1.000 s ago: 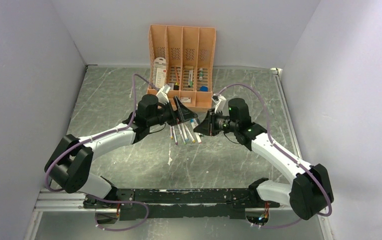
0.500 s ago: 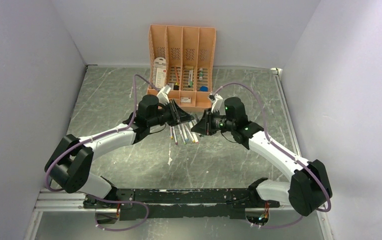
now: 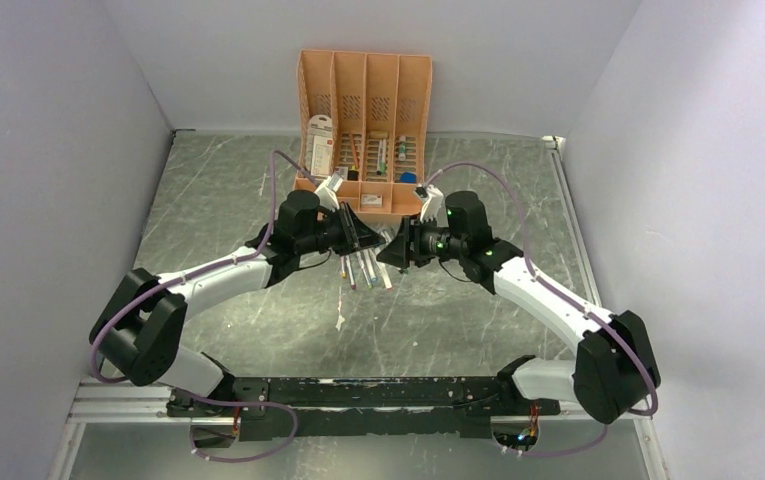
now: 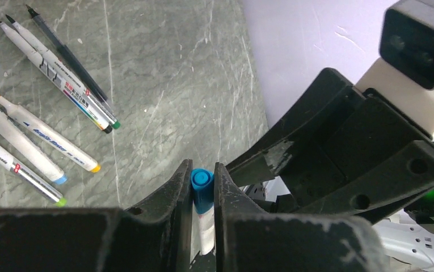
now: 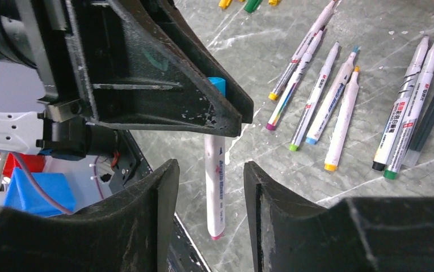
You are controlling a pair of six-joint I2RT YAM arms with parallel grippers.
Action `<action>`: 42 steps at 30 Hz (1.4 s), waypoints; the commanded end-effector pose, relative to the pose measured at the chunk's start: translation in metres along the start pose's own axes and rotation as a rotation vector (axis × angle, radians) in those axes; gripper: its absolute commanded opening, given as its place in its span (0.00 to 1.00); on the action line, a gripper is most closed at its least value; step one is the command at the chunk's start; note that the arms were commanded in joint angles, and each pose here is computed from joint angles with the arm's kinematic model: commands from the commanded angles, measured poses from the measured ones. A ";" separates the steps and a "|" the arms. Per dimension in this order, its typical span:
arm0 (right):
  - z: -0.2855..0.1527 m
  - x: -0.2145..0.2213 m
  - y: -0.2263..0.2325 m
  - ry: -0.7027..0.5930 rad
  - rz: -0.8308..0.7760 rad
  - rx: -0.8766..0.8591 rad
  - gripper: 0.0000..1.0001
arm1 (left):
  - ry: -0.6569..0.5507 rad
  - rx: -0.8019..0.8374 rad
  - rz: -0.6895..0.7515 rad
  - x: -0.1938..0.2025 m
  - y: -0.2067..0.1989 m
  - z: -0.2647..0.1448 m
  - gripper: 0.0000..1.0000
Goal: Open the pen caps
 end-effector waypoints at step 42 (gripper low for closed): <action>-0.003 0.075 0.014 0.118 0.068 -0.023 0.00 | -0.361 -0.180 0.124 -0.132 0.031 -0.026 0.12</action>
Point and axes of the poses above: each gripper's point midway between its finger pads, its own z axis out along the fingers, its own y axis along the line the jaws close on, x = y × z, the point moved 1 cm from there along -z, back along the fingers, and after that the axes turned 7 degrees about z, right-handed, at the moved point
